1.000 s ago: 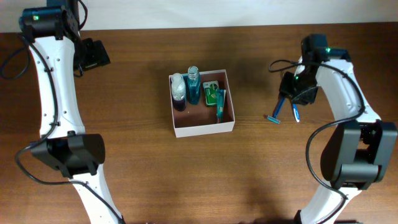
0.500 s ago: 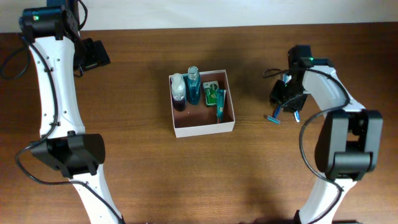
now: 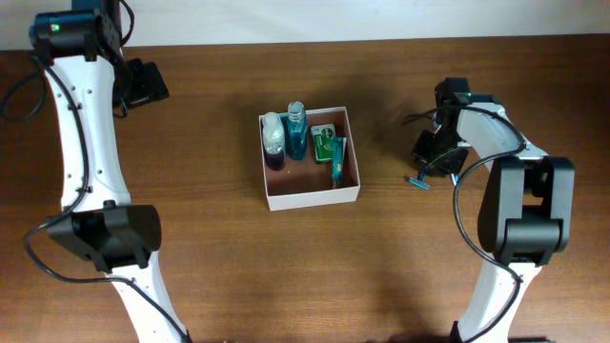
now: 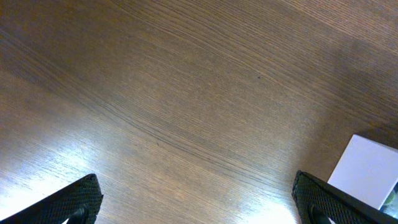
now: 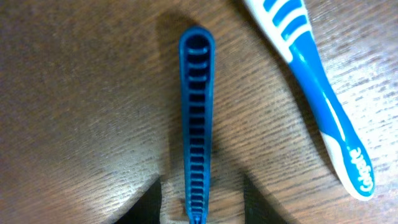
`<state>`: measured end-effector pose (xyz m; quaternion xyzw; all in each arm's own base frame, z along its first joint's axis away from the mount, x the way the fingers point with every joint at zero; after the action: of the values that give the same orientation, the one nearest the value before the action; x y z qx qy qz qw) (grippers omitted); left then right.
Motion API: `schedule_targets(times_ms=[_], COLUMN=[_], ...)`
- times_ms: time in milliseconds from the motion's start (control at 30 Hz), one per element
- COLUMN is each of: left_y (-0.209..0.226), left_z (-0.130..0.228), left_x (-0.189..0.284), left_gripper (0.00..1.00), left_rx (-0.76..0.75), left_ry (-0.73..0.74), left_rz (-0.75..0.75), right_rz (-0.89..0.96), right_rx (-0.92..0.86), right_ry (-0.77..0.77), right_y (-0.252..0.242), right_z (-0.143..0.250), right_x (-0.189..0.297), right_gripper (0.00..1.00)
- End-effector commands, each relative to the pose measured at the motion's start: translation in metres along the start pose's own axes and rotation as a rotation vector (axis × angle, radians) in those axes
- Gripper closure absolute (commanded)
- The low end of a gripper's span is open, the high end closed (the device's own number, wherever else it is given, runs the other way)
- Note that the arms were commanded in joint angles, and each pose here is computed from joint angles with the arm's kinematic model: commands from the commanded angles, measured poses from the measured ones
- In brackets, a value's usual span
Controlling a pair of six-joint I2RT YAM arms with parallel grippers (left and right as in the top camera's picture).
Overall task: Pack container
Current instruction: 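Move the right gripper over the blue razor and close on it, then carry the razor into the pink box and release it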
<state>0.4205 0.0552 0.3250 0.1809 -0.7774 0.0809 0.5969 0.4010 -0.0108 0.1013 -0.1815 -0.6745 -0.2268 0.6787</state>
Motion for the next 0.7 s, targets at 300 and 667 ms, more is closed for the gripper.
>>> schedule_targets(times_ms=[300, 667], left_y=[0.002, 0.002], left_z=[0.001, 0.001], left_x=[0.003, 0.003], left_gripper=[0.01, 0.01], left_rx=[-0.006, -0.006], left_ry=[-0.004, -0.004], left_rz=[0.000, 0.000], right_rz=[-0.048, -0.481], right_rx=[0.028, 0.403], right_ry=[0.036, 0.120], right_y=[0.007, 0.071], right_z=[0.001, 0.021], right_x=[0.006, 0.141], right_gripper=[0.96, 0.96])
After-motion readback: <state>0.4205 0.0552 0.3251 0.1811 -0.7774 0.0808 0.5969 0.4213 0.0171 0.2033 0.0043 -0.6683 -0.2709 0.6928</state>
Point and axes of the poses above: each gripper's point midway between its finger pads, its own x axis back along the fingers, its own y axis along the line the jaws close on, z = x × y, the point moved 10 cm from there along x, back along the fingers, and after that the axes turned 3 degrees about -x, right-handed, at the moved point
